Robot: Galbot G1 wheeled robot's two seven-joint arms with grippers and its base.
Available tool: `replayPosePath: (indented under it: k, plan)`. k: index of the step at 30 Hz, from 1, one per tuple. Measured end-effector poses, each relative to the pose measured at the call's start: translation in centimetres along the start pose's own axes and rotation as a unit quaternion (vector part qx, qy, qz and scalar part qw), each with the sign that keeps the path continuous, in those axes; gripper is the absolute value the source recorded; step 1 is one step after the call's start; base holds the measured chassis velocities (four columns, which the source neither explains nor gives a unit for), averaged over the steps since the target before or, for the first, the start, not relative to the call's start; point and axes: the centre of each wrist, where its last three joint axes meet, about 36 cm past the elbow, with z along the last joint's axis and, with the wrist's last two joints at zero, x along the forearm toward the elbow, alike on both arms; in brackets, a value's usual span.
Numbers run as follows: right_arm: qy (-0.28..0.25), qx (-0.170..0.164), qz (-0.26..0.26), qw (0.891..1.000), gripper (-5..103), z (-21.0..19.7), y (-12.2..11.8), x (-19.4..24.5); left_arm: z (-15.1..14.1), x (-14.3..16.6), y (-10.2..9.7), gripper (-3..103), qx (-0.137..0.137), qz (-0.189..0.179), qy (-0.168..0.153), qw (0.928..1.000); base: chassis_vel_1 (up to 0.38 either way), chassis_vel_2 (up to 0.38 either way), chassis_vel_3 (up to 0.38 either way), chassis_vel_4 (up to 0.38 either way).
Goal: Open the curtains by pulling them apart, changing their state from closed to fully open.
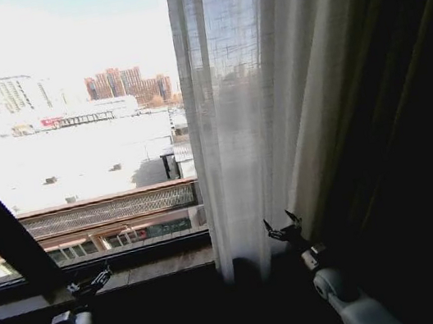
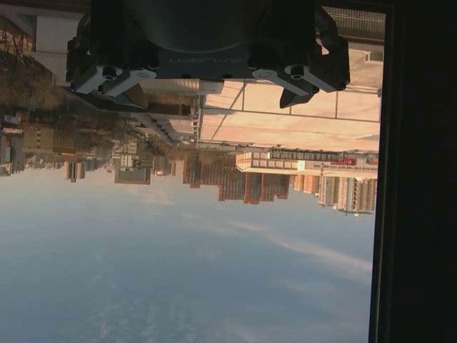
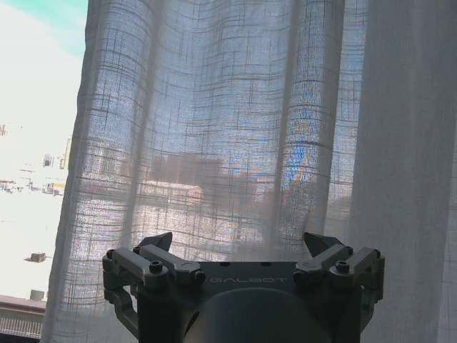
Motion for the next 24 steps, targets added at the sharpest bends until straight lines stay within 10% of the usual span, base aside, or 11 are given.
replayPosePath:
  k: [24]
  plan:
    - [-0.018, 0.018, -0.032, 0.999, 100, 0.9, -0.1, -1.2, 0.0, 0.0, 0.0, 100, 0.000, 0.000, 0.000, 1.0000, 0.090, 0.092, -0.088, -0.099]
